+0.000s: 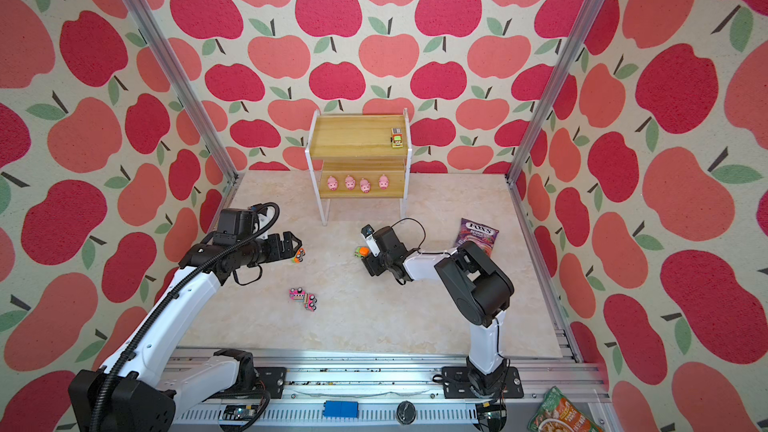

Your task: Place and organize the plastic toys onto the shelf

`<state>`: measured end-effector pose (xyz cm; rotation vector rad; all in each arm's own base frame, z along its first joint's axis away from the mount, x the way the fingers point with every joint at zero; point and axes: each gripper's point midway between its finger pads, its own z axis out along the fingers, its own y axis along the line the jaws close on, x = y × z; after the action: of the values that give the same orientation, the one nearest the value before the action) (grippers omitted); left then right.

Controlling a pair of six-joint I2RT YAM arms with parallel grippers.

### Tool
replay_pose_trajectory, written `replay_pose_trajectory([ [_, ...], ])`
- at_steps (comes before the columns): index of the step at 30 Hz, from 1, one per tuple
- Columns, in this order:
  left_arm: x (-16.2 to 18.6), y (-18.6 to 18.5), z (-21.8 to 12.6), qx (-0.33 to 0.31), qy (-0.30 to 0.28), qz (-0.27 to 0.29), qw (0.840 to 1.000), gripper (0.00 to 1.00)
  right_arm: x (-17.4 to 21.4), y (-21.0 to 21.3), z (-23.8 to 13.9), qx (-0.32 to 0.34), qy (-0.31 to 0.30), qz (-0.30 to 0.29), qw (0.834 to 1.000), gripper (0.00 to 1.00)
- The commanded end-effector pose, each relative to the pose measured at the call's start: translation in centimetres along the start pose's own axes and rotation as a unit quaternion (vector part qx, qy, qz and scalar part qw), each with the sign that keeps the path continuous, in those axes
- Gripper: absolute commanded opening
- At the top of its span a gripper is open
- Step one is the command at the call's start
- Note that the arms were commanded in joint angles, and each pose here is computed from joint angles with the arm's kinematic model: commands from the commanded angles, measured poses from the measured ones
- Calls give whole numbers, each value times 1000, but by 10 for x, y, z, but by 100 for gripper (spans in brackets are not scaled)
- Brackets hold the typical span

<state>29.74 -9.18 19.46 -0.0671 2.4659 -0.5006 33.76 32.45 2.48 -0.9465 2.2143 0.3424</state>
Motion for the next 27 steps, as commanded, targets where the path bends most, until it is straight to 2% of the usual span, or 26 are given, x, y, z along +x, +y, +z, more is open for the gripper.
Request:
replay_pose_trajectory([
  [1,0,0,1,2,0,9,1000,97,32,-16,8,31,57,18,998,75],
  [17,-1,0,2,1,0,10,1000,97,5,-37,29,48,46,80,995,75],
  [23,0,1,2,-1,0,10,1000,97,-13,-38,40,46,36,89,994,75],
  [27,0,0,2,1,0,10,1000,97,-34,-37,32,35,20,95,995,77],
])
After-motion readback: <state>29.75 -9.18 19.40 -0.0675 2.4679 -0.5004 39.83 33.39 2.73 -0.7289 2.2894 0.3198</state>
